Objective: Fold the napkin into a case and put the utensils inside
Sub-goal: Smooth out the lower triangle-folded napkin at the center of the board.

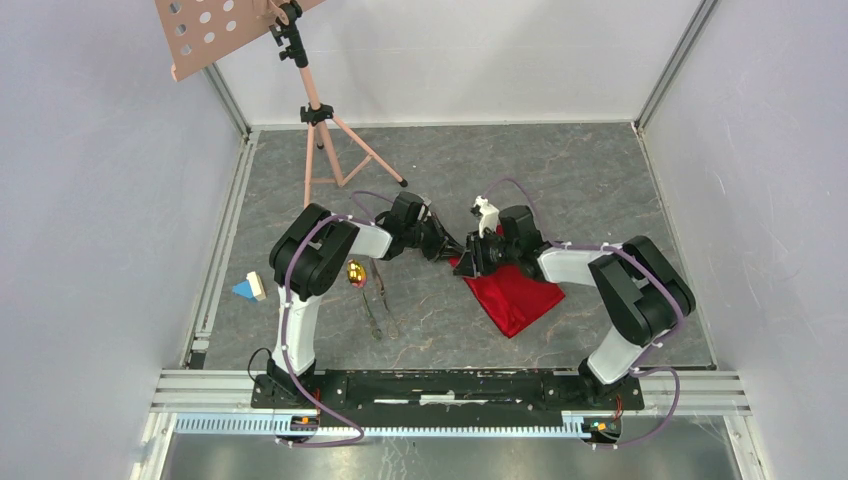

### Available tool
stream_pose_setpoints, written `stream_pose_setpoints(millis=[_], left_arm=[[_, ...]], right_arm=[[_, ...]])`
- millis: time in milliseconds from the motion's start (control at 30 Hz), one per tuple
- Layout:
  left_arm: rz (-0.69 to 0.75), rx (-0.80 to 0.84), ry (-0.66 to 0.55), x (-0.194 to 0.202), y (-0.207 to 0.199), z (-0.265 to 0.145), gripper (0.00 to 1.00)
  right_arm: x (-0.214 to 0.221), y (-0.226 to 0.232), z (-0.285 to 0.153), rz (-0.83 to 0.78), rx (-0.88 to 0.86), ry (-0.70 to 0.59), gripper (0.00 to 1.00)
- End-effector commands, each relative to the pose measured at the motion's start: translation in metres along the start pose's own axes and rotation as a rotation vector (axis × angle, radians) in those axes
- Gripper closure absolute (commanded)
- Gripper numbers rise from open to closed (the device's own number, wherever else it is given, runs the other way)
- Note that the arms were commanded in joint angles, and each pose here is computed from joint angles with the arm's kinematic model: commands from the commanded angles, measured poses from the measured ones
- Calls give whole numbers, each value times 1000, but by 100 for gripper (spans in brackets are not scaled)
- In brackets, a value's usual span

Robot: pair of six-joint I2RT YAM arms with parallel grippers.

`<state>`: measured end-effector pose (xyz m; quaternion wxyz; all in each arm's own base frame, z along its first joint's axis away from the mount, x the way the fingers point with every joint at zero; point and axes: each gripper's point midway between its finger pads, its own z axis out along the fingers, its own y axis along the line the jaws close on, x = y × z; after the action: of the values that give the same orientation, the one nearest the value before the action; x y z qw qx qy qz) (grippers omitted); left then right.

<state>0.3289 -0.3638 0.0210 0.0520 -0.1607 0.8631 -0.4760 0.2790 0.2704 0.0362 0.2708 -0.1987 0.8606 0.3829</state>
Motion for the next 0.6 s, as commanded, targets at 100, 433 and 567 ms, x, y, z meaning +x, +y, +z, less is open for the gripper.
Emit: stream_pose_setpoints(millis=[100,433,567], left_arm=[[-15,-80,7,-3,31,5,98],[-30,-85,2,-9,38,3,98],[-35,-82,3,-11,37,2,98]], right_arm=[[32,1,-23,26,-12,18,66],[72,-8,-69,43,128,51,61],[92,-25,-88,83,270,90,61]])
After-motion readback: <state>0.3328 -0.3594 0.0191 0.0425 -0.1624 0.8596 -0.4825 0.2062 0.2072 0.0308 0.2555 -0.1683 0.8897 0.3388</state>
